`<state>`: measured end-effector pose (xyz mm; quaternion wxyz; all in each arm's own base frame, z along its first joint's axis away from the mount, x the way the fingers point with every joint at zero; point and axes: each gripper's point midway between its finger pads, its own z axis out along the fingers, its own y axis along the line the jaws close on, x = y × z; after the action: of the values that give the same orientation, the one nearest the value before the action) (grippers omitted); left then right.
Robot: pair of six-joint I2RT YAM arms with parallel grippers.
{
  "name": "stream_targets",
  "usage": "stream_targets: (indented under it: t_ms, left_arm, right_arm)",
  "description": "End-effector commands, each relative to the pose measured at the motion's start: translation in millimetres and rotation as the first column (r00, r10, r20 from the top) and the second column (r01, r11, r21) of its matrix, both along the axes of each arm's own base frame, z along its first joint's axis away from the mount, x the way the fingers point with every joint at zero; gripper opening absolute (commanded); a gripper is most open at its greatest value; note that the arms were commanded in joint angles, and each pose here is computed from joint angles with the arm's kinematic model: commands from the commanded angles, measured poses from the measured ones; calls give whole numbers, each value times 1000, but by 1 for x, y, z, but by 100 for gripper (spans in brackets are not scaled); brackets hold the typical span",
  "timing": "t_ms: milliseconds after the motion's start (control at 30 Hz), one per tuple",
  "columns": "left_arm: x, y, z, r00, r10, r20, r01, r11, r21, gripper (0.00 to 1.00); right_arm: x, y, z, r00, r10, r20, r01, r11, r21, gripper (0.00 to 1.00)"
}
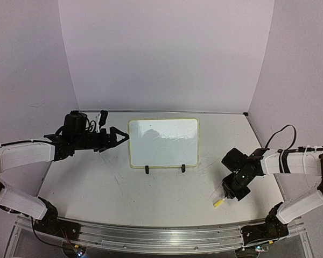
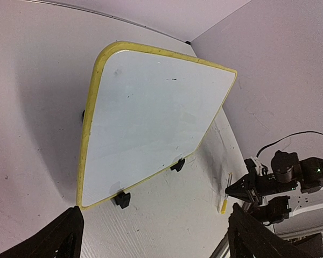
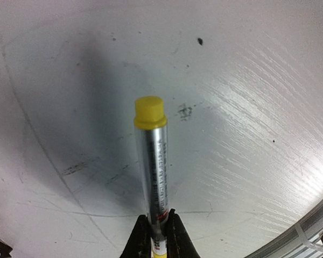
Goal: Write a sentence on the whiteboard
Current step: Pick up the whiteboard marker from the center of the board, then pass from the right arm to the left
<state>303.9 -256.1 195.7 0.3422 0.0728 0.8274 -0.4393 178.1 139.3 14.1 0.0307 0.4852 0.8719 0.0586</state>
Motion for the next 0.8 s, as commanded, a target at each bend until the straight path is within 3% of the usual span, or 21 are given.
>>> stream_targets:
  t_ms: [0, 67, 167, 233, 300, 400, 500, 600, 767]
  left_arm:
    - [2, -5, 22, 1000, -12, 27, 14, 998, -61, 91]
    - [1, -10, 23, 1000, -19, 21, 20, 997, -73, 90]
    - [-2, -23, 24, 999, -40, 17, 41, 996, -76, 90]
    - [-7, -38, 26, 997, -75, 16, 76, 994, -78, 90]
    - [-13, -59, 31, 992, -123, 26, 124, 989, -82, 91]
    - [-23, -88, 38, 981, -187, 44, 190, 977, -94, 89]
    - [-33, -104, 54, 971, -222, 93, 235, 958, -164, 83]
    - [-41, -114, 64, 955, -267, 127, 289, 934, -212, 67]
    - [-66, -129, 85, 914, -351, 202, 394, 886, -244, 66]
  right_arm:
    - [26, -7, 28, 979, 119, 166, -111, 992, -60, 0]
    - [45, -6, 50, 931, 247, 269, -222, 968, -119, 0]
    - [78, 10, 94, 749, 508, 425, -443, 862, -248, 0]
    - [94, 44, 129, 540, 616, 573, -578, 767, -279, 0]
    - [100, 78, 169, 314, 627, 713, -666, 681, -306, 0]
    - [104, 114, 216, 81, 562, 823, -714, 609, -345, 0]
    - [115, 145, 247, -39, 488, 872, -724, 588, -361, 0]
    - [121, 177, 275, -149, 396, 906, -733, 571, -370, 0]
    - [125, 214, 314, -263, 259, 929, -735, 571, -367, 0]
